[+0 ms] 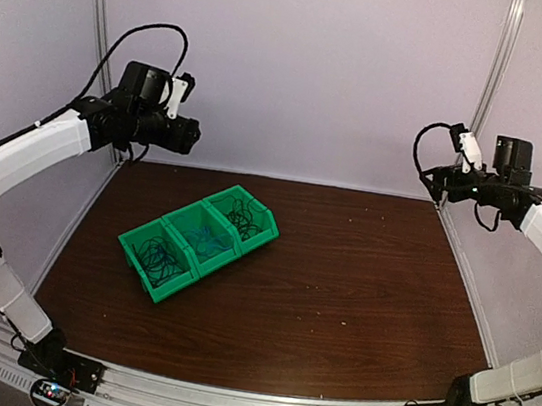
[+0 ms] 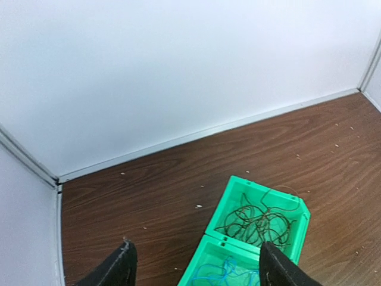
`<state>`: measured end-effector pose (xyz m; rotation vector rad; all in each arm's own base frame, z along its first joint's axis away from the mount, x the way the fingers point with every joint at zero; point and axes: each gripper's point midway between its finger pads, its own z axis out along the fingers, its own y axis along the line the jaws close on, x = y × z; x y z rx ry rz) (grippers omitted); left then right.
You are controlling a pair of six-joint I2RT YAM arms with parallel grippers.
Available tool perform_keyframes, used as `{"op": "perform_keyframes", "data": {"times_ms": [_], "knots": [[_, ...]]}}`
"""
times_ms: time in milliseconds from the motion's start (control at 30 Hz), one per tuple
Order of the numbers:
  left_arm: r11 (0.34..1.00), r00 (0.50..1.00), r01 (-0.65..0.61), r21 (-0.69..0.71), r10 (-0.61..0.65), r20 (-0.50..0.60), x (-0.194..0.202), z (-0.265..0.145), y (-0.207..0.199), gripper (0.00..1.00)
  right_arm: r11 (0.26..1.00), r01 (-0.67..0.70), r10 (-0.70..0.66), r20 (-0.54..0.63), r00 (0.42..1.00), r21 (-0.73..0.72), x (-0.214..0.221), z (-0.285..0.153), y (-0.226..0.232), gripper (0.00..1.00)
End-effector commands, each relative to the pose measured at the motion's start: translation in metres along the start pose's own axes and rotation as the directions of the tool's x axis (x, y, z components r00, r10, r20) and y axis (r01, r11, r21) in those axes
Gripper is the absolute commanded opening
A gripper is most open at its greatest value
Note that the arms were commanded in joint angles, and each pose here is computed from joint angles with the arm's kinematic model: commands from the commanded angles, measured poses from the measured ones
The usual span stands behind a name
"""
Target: Untangle the cables
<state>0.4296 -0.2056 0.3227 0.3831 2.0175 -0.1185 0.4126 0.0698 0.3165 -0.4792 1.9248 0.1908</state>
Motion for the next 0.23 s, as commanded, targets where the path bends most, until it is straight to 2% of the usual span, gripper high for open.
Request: {"op": "perform_keyframes", "data": {"times_ms": [0,200], "knots": [[0.994,0.996,0.028,-0.108,-0.019,0.083,-0.009,-0.033,0.035,0.74,0.988,-0.090,0.077,0.107,0.991,0.124,-0.025,-0.017,-0.021,1.00],[0.996,0.988,0.057,-0.065,-0.047,0.146,0.002,-0.043,0.033,0.75,0.981,-0.099,0.080,0.117,0.990,0.168,-0.016,-0.026,-0.024,1.00]]}}
